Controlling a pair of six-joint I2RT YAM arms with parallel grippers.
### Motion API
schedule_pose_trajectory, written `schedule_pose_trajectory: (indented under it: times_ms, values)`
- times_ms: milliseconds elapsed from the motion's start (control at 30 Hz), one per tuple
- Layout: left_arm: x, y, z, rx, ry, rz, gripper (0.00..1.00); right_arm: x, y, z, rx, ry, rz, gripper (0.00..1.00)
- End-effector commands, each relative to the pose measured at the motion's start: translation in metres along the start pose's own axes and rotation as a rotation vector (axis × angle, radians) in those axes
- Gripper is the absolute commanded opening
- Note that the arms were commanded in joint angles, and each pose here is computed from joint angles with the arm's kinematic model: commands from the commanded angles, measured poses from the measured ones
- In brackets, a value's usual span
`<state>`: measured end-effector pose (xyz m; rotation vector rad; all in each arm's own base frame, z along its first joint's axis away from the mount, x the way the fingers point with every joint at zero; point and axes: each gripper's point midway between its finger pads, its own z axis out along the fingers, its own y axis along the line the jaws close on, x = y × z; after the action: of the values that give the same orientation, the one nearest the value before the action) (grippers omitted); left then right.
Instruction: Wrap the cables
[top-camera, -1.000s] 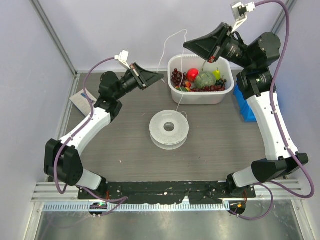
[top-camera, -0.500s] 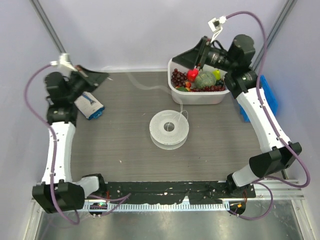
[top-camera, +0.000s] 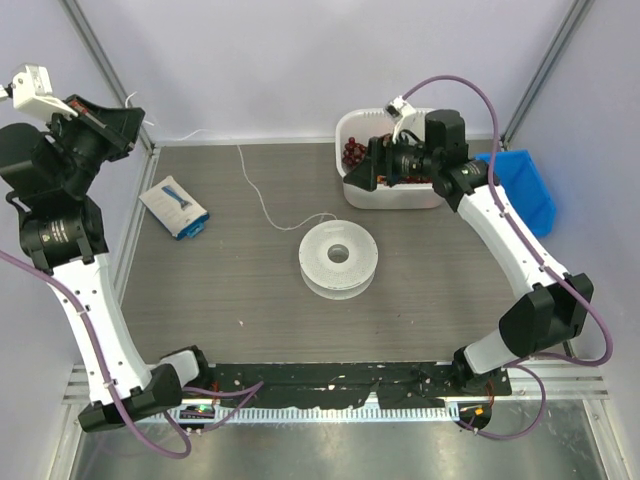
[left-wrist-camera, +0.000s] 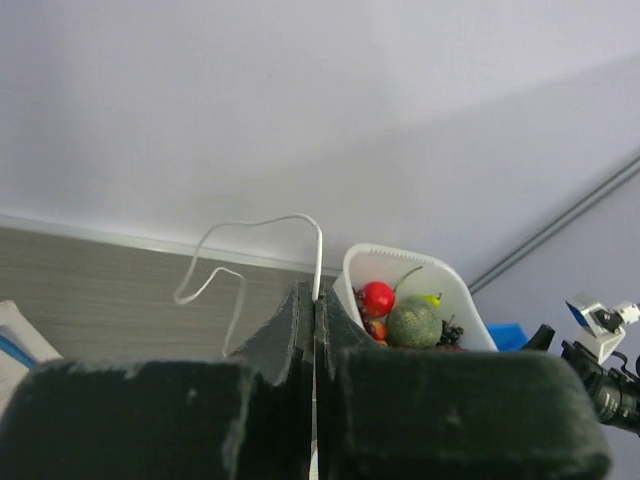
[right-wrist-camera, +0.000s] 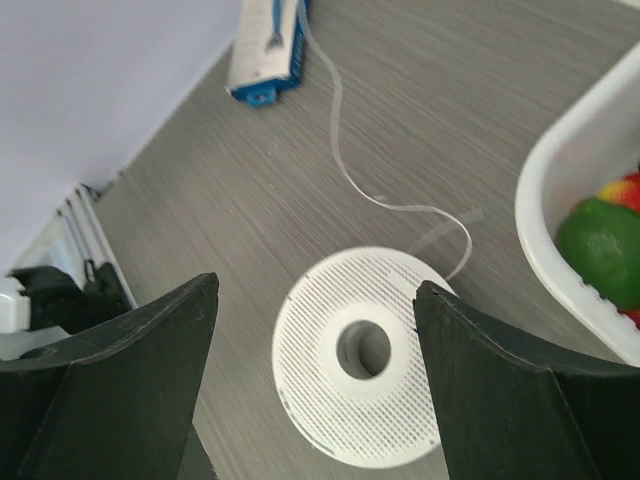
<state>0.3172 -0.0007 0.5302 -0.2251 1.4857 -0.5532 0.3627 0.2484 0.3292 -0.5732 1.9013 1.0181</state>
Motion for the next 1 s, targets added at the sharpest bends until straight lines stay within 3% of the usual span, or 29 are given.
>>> schedule_pose_trajectory:
  times_ms: [0,133,467,700,967]
  values:
    - [0.010,0.032,0.004,-0.125,0.040,0.039,0.00,0.007,-0.011,-0.013,0.066,0.017,-0.174,0.84]
    - [0.001,0.036,-0.001,-0.160,-0.006,0.099,0.00,0.025,-0.018,-0.002,0.041,0.084,-0.189,0.82]
    - [-0.077,0.014,-0.041,-0.261,-0.298,0.297,0.00,0.070,-0.021,0.050,0.075,0.234,-0.319,0.76]
    - [-0.045,0.017,-0.028,-0.193,-0.196,0.238,0.00,0.074,-0.039,0.095,0.071,0.293,-0.487,0.68]
    - [-0.023,0.019,-0.019,-0.130,-0.146,0.204,0.00,0.102,-0.055,0.151,0.042,0.382,-0.508,0.63]
